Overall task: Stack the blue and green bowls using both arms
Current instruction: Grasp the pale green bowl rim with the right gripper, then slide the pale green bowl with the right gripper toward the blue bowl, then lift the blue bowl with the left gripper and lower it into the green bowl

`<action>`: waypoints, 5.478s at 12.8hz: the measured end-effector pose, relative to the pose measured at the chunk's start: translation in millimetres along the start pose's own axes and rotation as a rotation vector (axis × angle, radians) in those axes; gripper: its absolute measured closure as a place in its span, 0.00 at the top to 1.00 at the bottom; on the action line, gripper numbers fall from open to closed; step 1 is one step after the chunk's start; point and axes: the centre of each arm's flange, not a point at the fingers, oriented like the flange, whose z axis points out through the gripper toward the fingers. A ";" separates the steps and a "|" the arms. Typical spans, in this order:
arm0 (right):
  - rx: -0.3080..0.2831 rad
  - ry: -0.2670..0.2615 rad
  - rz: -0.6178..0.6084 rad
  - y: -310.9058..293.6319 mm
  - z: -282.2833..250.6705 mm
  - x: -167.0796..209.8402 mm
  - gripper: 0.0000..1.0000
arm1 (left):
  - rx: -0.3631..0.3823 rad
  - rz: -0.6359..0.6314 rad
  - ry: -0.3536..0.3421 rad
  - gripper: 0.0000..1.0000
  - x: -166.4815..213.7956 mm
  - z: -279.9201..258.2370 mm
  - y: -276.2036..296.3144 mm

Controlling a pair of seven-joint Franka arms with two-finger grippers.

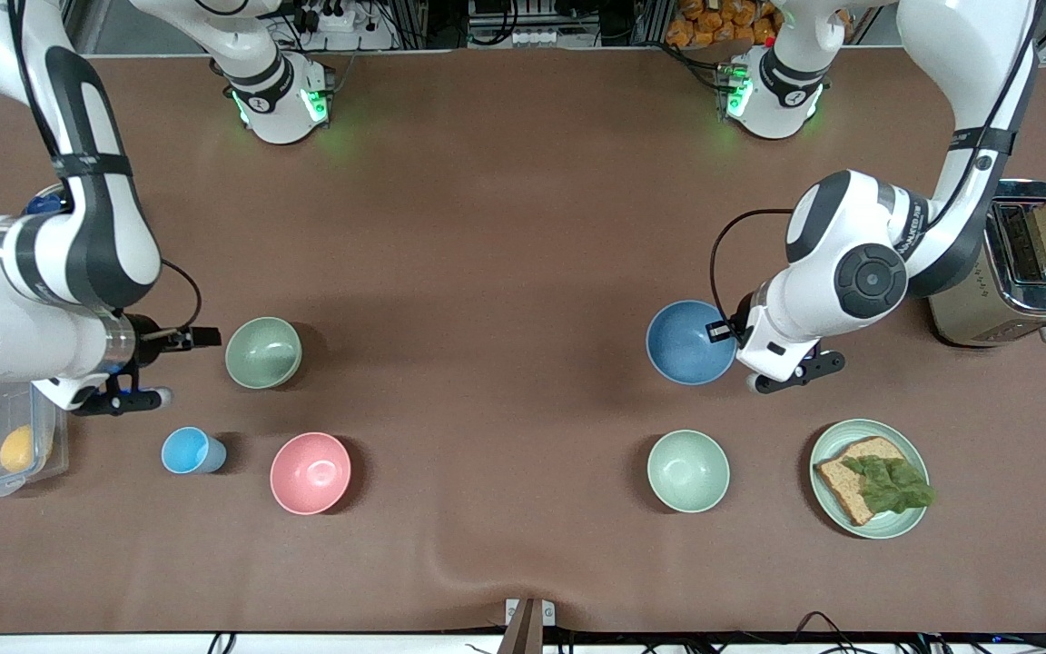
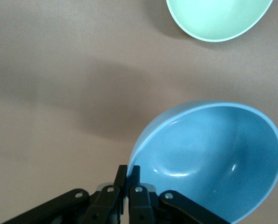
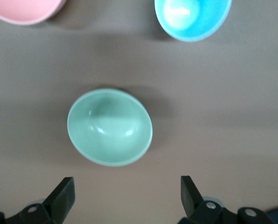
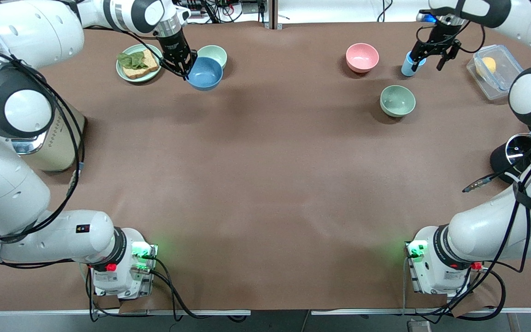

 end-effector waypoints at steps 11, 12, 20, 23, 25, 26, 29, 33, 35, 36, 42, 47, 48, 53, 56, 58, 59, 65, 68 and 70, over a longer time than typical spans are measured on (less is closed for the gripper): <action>-0.011 -0.048 -0.094 -18.2 102.6 37.9 1.00 | 0.002 0.000 -0.013 0.05 1.9 7.7 0.6; -0.008 -0.058 -0.095 -11.1 114.8 40.1 1.00 | 0.003 0.000 -0.013 0.05 1.9 7.9 0.7; 0.000 -0.093 -0.087 2.6 150.9 36.3 0.19 | 0.009 0.002 -0.019 0.05 -6.5 13.3 13.4; -0.003 -0.067 -0.122 -15.2 112.4 31.1 0.07 | 0.008 0.002 -0.019 0.05 -5.9 13.4 13.5; -0.016 -0.025 -0.172 -53.7 84.5 29.2 0.06 | 0.008 0.001 -0.020 0.05 -5.5 13.5 13.2; -0.011 -0.007 -0.184 -77.8 75.0 28.4 0.06 | 0.008 0.000 -0.020 0.05 -5.1 13.7 12.9; 0.071 0.026 -0.147 -147.9 63.8 26.4 0.06 | 0.008 -0.004 -0.020 0.05 -3.1 14.0 10.6; 0.109 0.080 0.010 -256.7 71.8 13.6 0.06 | 0.008 -0.016 -0.020 0.05 1.2 13.9 5.1; 0.114 0.118 0.094 -317.6 84.5 0.8 0.06 | 0.008 -0.017 -0.020 0.05 1.8 14.0 4.3; 0.133 0.131 0.132 -344.6 95.0 -5.3 0.06 | 0.008 -0.017 -0.020 0.05 1.8 14.0 4.3; 0.296 0.135 0.262 -400.4 158.1 -7.7 0.06 | 0.008 -0.015 -0.021 0.05 1.1 14.5 5.6; 0.328 0.149 0.299 -415.0 193.0 -7.8 0.06 | 0.010 -0.013 -0.025 0.05 0.8 16.8 6.6; 0.329 0.151 0.299 -415.9 193.0 -7.8 0.13 | 0.010 -0.013 -0.025 0.05 0.9 17.2 6.6; 0.341 0.160 0.293 -417.1 173.8 -4.5 0.69 | 0.010 -0.013 -0.026 0.05 0.8 17.6 6.8; 0.356 0.133 0.303 -393.6 108.1 -1.5 0.99 | 0.010 -0.011 -0.027 0.05 0.4 18.1 7.5; 0.378 0.122 0.328 -362.8 63.8 1.1 1.00 | 0.011 -0.017 -0.027 0.05 -0.3 18.5 8.5; 0.384 0.124 0.338 -351.1 52.9 3.1 1.00 | 0.011 -0.023 -0.027 0.05 -0.7 18.7 9.1; 0.363 0.073 0.673 -331.7 75.5 17.9 1.00 | 0.018 -0.056 -0.031 0.05 -12.6 23.3 26.6; 0.337 0.004 0.929 -344.9 114.2 27.4 1.00 | 0.019 -0.082 -0.032 0.05 -19.0 26.7 40.3; 0.315 -0.021 1.017 -354.7 141.9 35.3 1.00 | 0.020 -0.089 -0.036 0.05 -19.1 29.2 42.7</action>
